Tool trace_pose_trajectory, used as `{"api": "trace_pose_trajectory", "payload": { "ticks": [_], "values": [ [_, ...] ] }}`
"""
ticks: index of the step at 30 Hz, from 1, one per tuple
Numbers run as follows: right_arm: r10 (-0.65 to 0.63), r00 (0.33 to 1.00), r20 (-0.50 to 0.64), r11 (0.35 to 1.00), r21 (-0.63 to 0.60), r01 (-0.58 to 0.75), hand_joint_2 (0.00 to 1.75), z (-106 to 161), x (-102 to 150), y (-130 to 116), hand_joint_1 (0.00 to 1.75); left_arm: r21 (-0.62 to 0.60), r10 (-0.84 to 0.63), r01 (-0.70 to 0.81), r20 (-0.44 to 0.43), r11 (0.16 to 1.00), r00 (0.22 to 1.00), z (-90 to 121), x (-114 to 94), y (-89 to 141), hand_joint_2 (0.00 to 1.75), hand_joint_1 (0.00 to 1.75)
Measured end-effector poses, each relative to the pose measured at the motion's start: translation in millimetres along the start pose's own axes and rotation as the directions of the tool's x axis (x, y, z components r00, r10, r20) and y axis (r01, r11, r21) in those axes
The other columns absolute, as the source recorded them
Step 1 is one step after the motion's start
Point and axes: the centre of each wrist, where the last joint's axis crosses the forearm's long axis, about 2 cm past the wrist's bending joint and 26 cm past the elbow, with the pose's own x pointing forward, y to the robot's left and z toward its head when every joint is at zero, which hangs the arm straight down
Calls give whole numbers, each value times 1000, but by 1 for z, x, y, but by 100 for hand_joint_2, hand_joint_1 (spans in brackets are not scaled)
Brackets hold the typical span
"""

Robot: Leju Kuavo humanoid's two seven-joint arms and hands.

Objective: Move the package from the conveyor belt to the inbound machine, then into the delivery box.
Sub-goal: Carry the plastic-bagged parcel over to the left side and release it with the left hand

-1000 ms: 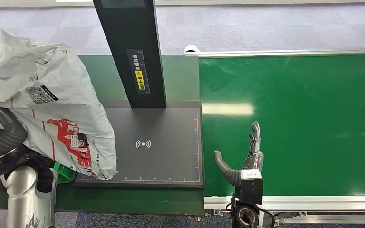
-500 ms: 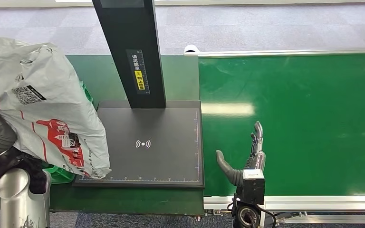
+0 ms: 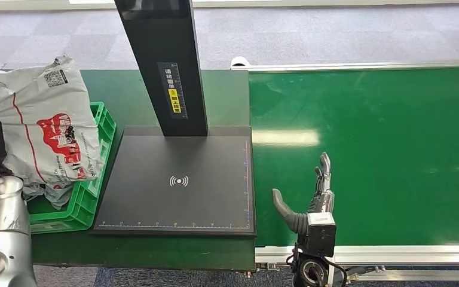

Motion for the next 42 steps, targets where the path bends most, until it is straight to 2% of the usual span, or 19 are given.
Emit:
{"api": "trace_pose_trajectory", "payload": {
  "ticks": [2, 3, 5, 7, 12, 16, 20, 24, 27, 30, 37, 42],
  "values": [
    [9, 1000, 5, 1000, 20, -9, 175, 0, 0, -1, 0, -104, -257, 251, -56, 962, 965, -6, -4, -4, 175, 175],
    [15, 1000, 8, 999, 31, -15, 175, 0, -1, -1, 0, -157, -396, 383, -58, 910, 916, -6, -5, -7, 175, 175],
    [23, 1000, 9, 999, 43, -24, 175, 0, -2, -3, 0, -215, -604, 591, 7, 777, 797, -3, -7, -13, 175, 175],
    [28, 1000, 8, 999, 46, -29, 175, 0, -2, -5, 0, -237, -659, 650, 52, 722, 751, 0, -9, -17, 175, 175],
    [37, 999, 3, 999, 38, -37, 175, 0, -4, -8, 0, -277, -616, 591, -2, 758, 788, 2, -12, -20, 175, 173],
    [37, 999, 0, 999, 35, -37, 175, 0, -5, -11, 0, -292, -597, 570, -6, 768, 802, 1, -12, -22, 175, 3],
    [38, 999, -6, 999, 22, -38, 175, 0, -6, -13, 0, -305, -487, 457, -26, 835, 873, 1, -15, -23, 175, 0],
    [41, 999, -10, 999, 5, -41, 175, 0, -6, -14, 0, -278, -237, 209, -67, 937, 969, 2, -19, -24, 175, 0],
    [46, 999, -13, 999, -11, -46, 175, 0, -6, -15, 0, -207, -28, 7, -96, 978, 995, 0, -18, -25, 175, 0],
    [50, 999, -15, 998, -25, -50, 175, 0, -6, -15, 0, -120, 132, -144, -103, 982, 986, -4, -13, -26, 175, 0],
    [54, 998, -20, 997, -45, -55, 175, 0, -6, -16, 0, 50, 320, -316, -114, 947, 941, -9, -2, -21, 175, 0],
    [59, 998, -26, 997, -57, -61, 175, 2, -7, -16, 0, 171, 436, -426, -23, 888, 900, -6, 7, -4, 175, 0]
  ]
}}
